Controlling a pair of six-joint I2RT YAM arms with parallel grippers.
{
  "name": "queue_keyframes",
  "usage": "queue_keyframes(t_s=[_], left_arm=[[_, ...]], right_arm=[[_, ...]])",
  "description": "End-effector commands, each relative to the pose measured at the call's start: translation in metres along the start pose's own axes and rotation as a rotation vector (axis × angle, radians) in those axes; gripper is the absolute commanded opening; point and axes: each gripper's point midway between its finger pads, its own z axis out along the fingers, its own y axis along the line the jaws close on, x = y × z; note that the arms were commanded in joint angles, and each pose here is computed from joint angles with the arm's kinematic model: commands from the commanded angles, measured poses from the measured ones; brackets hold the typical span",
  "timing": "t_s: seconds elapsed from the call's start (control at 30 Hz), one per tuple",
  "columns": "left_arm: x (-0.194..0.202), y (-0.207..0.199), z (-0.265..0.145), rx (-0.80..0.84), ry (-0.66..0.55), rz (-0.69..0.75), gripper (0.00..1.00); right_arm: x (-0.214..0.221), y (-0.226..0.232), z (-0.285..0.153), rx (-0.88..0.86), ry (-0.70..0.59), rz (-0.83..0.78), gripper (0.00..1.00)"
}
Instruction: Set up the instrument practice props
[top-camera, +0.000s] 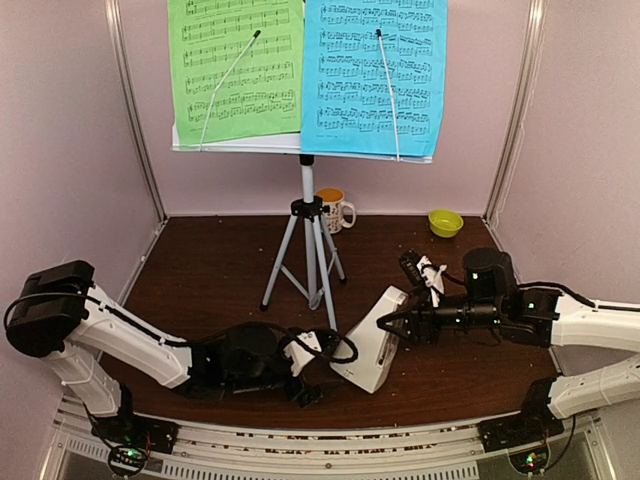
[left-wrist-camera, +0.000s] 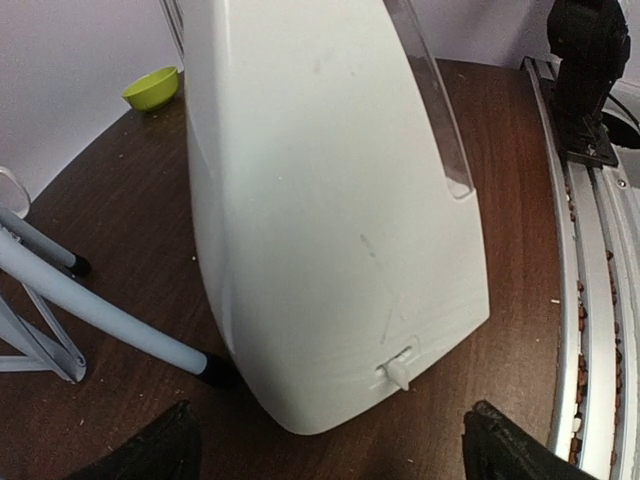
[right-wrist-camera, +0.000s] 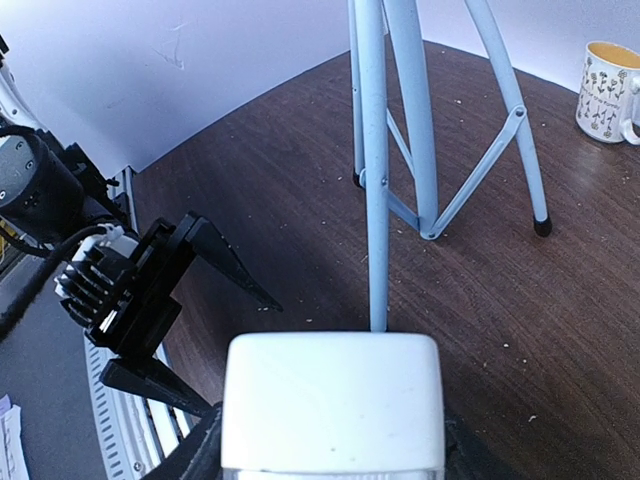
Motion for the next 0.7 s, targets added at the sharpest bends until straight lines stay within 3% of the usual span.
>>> queue_keyframes(t_s=[0.0, 0.33, 0.43, 0.67], left_arm=[[-0.016, -0.003, 0.010, 0.043, -0.051, -0.031, 0.92], [-0.019, 0.005, 0.028, 0.016, -0.037, -0.060, 0.91], [-0.019, 0.004, 0.033, 0.028, -0.030, -0.061, 0.84], [-0.016, 0.003, 0.032, 0.065, -0.040, -0.056, 0.56]], right_arm=[[-0.063, 0.011, -0.019, 0.000, -0.214, -0.027, 0.13], [-0.062, 0.012, -0.022, 0.000, -0.215, -0.021, 0.13], [-0.062, 0.012, -0.023, 0.000, -0.215, -0.020, 0.13], [-0.060, 0.011, -0.024, 0.008, -0.211, -0.022, 0.13]])
